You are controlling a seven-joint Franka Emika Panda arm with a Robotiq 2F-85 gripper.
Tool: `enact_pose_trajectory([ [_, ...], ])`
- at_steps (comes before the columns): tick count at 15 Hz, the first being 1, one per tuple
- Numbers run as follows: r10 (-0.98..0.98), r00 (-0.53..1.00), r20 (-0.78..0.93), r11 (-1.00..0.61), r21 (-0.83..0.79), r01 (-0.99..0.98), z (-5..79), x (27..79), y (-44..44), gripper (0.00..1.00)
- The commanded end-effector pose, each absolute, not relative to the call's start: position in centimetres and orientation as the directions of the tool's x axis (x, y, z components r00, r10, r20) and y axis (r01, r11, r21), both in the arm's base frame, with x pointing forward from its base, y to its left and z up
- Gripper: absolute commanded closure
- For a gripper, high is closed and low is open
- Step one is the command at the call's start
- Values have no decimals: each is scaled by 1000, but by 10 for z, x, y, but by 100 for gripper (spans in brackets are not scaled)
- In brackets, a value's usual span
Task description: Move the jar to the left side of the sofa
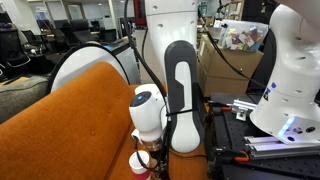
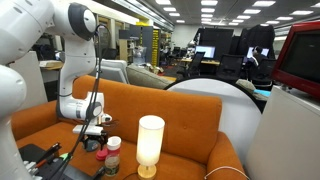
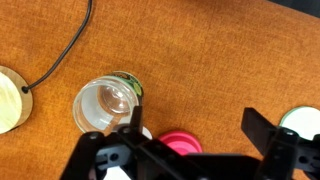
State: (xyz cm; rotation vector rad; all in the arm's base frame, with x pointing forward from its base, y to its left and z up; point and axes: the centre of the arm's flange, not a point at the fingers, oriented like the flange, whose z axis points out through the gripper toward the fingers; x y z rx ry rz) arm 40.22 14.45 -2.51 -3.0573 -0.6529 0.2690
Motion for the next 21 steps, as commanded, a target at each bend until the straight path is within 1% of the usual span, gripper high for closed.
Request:
enact_pose_trajectory([
  [1, 395, 910, -123, -918, -17, 396, -32, 407, 143, 0],
  [5, 386, 916, -108, -921, 6, 388, -50, 412, 136, 0],
  [9, 387, 913, -128, -918, 44, 395, -77, 414, 124, 0],
  [12, 395, 906, -152, -914, 35, 404, -94, 415, 122, 0],
  [21, 384, 913, -141, -916, 68, 396, -128, 434, 114, 0],
])
